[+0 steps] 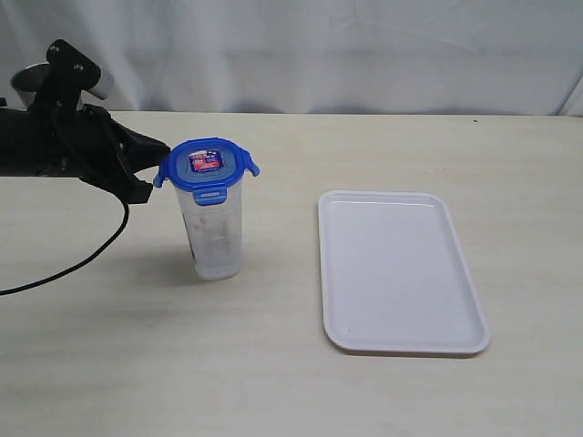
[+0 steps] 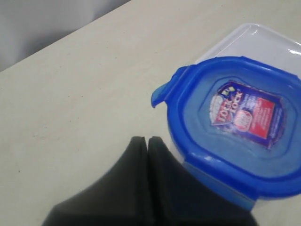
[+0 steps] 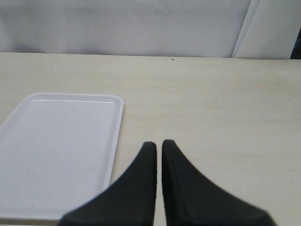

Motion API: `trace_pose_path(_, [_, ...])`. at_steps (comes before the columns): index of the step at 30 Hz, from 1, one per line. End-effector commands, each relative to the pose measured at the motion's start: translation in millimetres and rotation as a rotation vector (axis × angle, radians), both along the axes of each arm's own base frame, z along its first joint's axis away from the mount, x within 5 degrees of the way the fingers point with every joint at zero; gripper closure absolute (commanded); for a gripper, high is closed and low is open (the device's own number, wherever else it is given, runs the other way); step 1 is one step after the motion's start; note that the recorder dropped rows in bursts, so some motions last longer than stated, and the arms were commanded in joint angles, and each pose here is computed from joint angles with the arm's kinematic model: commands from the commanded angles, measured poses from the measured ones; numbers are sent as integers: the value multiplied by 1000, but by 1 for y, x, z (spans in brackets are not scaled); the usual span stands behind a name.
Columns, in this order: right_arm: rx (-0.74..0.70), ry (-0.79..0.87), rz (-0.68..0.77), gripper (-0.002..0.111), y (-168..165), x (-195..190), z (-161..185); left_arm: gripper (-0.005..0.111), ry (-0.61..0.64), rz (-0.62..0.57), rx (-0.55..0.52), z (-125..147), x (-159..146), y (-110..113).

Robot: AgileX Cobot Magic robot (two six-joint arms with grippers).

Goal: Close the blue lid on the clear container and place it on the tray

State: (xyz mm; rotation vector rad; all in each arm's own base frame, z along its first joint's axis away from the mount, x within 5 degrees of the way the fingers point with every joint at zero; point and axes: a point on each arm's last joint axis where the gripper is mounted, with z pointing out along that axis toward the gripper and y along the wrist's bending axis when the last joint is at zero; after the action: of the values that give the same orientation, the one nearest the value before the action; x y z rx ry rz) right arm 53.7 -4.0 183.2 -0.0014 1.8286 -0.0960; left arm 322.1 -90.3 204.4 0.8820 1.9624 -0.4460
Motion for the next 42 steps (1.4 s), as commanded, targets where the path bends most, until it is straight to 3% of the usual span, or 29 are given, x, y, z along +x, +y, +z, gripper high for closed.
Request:
trace_pose_path(1, [0,-3,1,104,0,0,-1,107,-16,-16,20,-1,-1,0])
trace_pose_path(42, [0,-3,1,104,0,0,-1,107,21,-55,24,-8,-8,-1])
